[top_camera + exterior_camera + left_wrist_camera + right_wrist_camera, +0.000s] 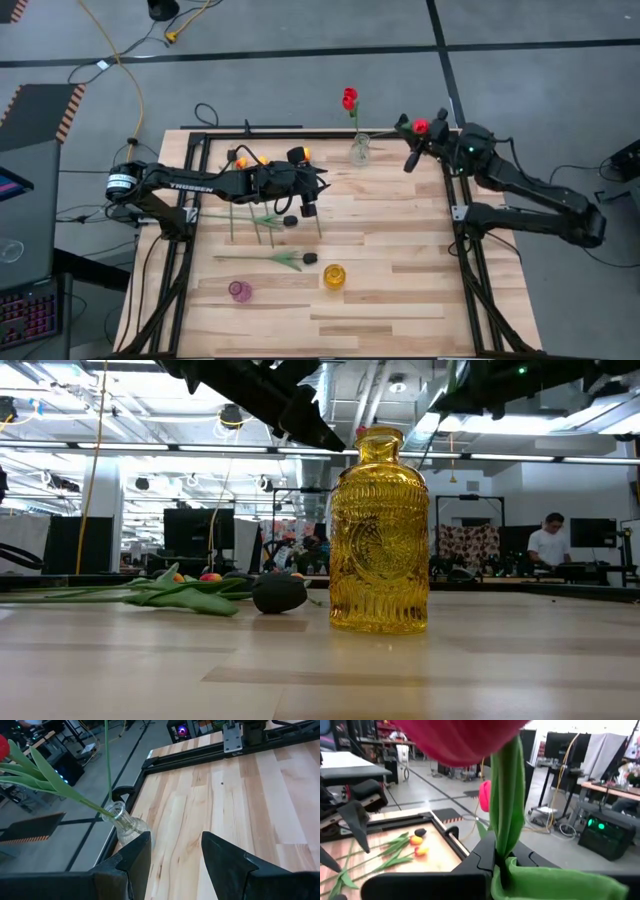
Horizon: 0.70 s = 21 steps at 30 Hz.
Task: Sort flowers into vase by color
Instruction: Put the red flower into the transparent vase
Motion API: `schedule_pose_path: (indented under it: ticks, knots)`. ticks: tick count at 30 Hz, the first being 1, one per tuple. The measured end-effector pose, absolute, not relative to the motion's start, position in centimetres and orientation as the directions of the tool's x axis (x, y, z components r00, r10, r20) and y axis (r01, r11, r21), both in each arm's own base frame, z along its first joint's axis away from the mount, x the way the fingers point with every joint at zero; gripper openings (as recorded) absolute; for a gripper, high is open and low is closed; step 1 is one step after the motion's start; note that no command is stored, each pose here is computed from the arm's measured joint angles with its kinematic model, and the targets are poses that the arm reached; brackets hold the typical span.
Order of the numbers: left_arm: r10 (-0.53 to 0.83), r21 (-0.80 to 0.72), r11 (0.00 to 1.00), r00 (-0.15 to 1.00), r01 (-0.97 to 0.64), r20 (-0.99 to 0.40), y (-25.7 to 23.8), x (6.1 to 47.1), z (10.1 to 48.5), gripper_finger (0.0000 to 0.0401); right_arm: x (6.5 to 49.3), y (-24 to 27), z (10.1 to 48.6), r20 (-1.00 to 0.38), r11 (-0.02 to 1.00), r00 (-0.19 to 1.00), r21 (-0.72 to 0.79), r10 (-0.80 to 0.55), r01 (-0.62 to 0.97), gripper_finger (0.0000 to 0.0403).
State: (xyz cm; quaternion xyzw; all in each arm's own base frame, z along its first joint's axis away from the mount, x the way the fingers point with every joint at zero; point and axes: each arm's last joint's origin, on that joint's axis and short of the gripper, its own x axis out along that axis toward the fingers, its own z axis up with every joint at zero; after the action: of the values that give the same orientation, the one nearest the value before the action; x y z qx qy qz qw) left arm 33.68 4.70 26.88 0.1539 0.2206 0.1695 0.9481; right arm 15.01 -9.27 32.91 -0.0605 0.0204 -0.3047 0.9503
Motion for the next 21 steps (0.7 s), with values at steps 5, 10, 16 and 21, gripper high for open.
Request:
schedule_pose_path:
  ticks: [5, 10, 16, 21]
  knots:
    - [0.389, 0.365, 0.896, 0.845, -0.254, -0.367, 4.7, 33.7, 26.9, 0.0165, 15.8, -9.8, 32.9, -0.043, 0.810, 0.813, -0.131, -0.581, 0.572, 0.0046]
    - [0.389, 0.353, 0.899, 0.845, -0.260, -0.367, 4.7, 33.7, 26.9, 0.0165, 17.1, -10.5, 31.9, -0.107, 0.815, 0.809, -0.133, -0.577, 0.564, 0.0046]
    - [0.389, 0.349, 0.900, 0.845, -0.262, -0.367, 4.7, 33.7, 26.9, 0.0165, 18.3, -11.3, 30.9, -0.147, 0.818, 0.805, -0.134, -0.575, 0.560, 0.0046]
    - [0.389, 0.350, 0.899, 0.845, -0.262, -0.367, 4.7, 33.7, 26.9, 0.0165, 18.9, -11.6, 30.7, -0.135, 0.817, 0.806, -0.133, -0.576, 0.561, 0.0046]
